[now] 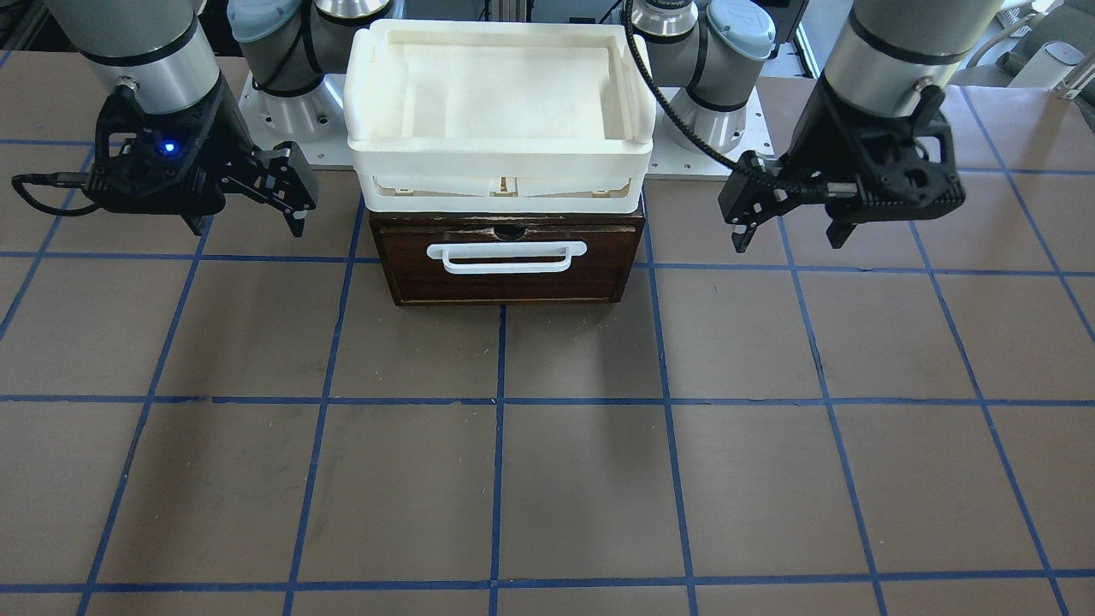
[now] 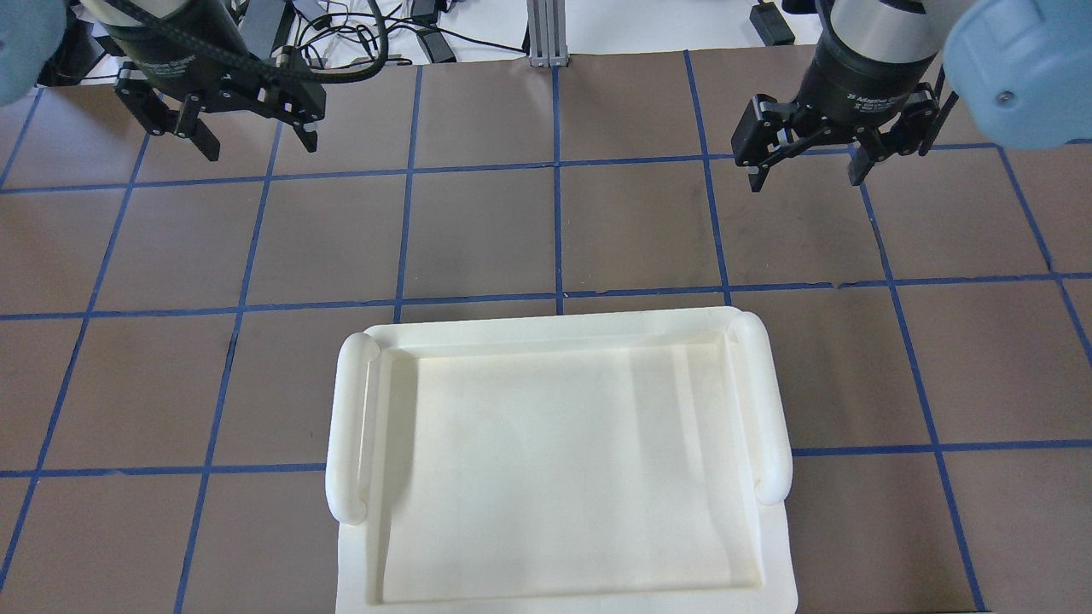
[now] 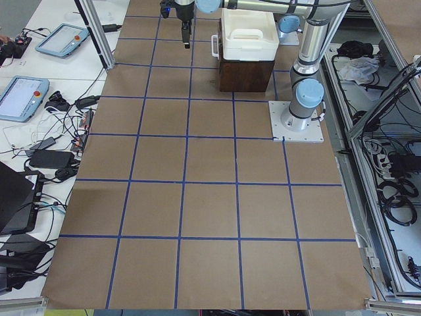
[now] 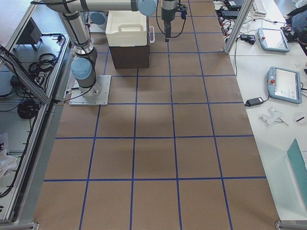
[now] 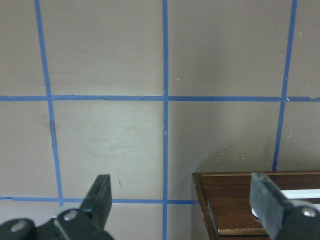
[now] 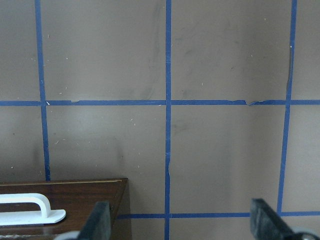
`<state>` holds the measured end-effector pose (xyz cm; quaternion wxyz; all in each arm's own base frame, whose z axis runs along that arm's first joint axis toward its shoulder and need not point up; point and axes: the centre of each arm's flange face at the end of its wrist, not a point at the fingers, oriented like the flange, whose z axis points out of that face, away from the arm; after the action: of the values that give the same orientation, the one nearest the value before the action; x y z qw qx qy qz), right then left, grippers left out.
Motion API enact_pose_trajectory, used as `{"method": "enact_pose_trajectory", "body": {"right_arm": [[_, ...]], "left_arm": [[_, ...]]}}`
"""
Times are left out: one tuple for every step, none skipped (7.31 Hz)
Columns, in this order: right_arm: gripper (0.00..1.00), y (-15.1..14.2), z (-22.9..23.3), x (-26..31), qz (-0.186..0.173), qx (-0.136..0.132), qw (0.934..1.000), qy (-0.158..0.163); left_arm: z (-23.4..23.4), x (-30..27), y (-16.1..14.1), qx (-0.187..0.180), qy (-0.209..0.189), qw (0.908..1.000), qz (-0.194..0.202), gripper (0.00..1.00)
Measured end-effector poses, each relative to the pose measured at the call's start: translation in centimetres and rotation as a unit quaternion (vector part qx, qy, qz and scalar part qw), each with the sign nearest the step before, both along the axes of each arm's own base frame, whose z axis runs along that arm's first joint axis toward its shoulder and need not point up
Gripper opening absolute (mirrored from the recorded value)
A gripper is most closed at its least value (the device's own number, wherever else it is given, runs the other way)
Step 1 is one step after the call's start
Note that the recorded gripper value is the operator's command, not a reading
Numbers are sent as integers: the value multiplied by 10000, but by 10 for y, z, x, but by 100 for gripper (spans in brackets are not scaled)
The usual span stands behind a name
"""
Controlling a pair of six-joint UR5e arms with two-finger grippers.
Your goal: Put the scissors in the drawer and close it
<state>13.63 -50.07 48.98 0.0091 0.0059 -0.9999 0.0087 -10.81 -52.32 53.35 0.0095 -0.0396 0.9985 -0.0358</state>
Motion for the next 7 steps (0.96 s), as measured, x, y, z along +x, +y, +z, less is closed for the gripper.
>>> {"method": "enact_pose_trajectory", "body": {"right_arm": [[100, 0, 0, 0, 1, 3, 10000, 0], [100, 0, 0, 0, 1, 5, 10000, 0], [100, 0, 0, 0, -1, 6, 10000, 0], [100, 0, 0, 0, -4, 5, 10000, 0], [100, 0, 0, 0, -5, 1, 10000, 0], [100, 0, 0, 0, -4, 0, 10000, 2], [100, 0, 0, 0, -5, 4, 10000, 9]], "left_arm": [[8, 5, 13, -107, -8, 9999, 46, 100], [12, 8, 20, -195, -8, 9998, 70, 100], [15, 9, 23, -253, 4, 9996, 79, 100], [18, 8, 24, -290, 30, 9995, 77, 100], [18, 6, 23, -307, 108, 9994, 65, 100], [17, 4, 21, -299, 213, 9993, 10, 100], [16, 1, 20, -273, 267, 9992, -67, 100]]}}
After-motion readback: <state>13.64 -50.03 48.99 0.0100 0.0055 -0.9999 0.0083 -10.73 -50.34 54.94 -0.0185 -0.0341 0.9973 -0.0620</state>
